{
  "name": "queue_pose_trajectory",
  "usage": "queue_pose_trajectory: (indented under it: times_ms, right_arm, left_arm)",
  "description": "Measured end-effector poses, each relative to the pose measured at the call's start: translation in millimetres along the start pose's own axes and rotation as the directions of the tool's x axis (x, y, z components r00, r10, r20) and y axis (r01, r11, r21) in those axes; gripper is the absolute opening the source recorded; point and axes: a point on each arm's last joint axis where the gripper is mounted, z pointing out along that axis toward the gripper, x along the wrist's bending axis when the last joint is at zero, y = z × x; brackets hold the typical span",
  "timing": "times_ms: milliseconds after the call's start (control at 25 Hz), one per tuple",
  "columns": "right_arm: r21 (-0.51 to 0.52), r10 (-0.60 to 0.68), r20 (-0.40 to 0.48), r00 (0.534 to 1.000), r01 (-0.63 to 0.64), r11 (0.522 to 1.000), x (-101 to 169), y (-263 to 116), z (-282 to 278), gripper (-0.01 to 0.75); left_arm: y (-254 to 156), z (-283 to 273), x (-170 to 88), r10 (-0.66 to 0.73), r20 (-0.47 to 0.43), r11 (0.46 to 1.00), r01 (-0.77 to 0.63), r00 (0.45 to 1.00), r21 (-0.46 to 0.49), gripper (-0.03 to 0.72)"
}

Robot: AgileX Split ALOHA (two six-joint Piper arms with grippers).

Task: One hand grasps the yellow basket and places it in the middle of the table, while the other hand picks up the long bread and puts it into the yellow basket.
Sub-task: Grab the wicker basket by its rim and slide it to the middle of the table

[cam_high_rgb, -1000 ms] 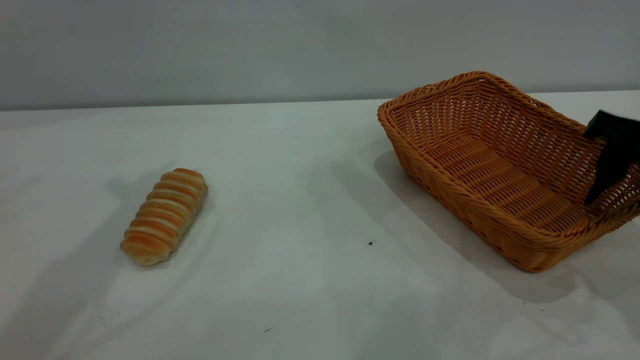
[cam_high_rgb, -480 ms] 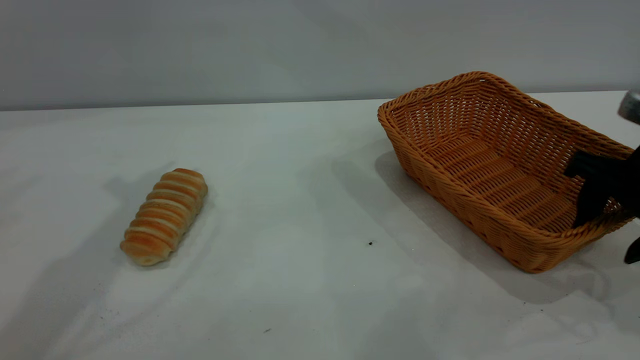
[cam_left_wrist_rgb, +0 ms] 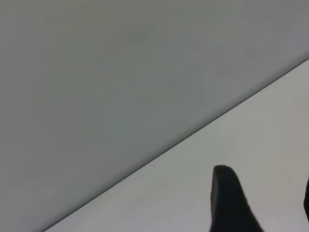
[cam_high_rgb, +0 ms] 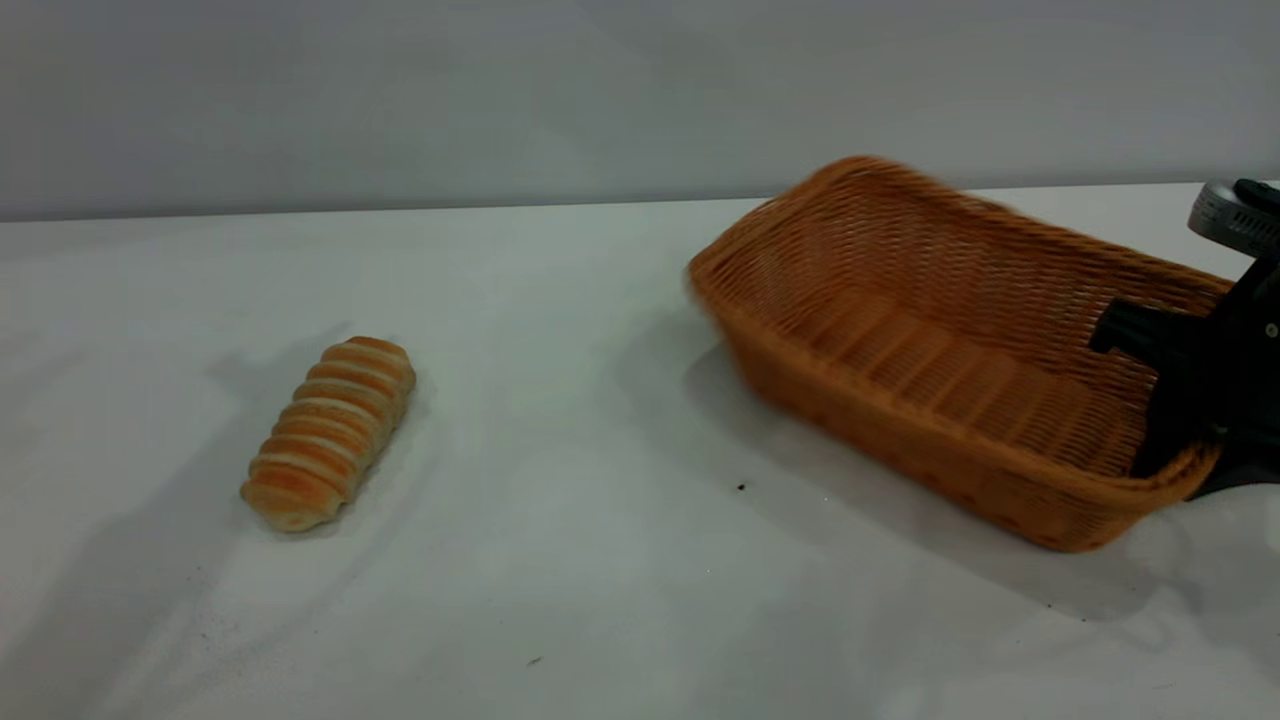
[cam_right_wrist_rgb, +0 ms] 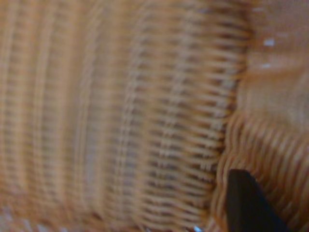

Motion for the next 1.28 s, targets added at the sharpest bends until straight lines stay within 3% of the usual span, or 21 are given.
queue_pose_trajectory:
  times_ms: [160, 440, 800, 960, 1160, 1280]
  right_arm:
    - [0.0, -0.042, -0.003, 0.999, 0.042, 0.999, 1, 1, 0, 0.063]
    - [0.011, -0.191, -0.023, 0.981, 0.191, 0.981, 9, 7, -10, 0.059]
    - [0.047, -0.391, -0.075, 0.917, 0.395, 0.917, 19, 5, -40, 0.052]
    - [0.051, -0.453, -0.13, 0.882, 0.462, 0.885, 38, -11, -40, 0.052]
    - [0.059, -0.495, -0.199, 0.845, 0.515, 0.855, 64, -36, -36, 0.05]
    - [0.064, -0.469, -0.216, 0.856, 0.492, 0.868, 70, -42, -30, 0.051]
  left_arm:
    - [0, 0, 0, 0.001, 0.0, 1.0, -0.001, 1.0, 0.0, 0.449]
    - [0, 0, 0, 0.001, 0.0, 1.0, -0.001, 1.0, 0.0, 0.449]
    - [0, 0, 0, 0.003, 0.0, 1.0, -0.003, 1.0, 0.0, 0.449]
    - [0, 0, 0, 0.003, 0.0, 1.0, -0.003, 1.0, 0.0, 0.449]
    - [0, 0, 0, 0.003, 0.004, 1.0, -0.003, 1.0, 0.004, 0.449]
    - [-1, 0, -1, 0.003, 0.01, 1.0, -0.003, 1.0, 0.011, 0.449]
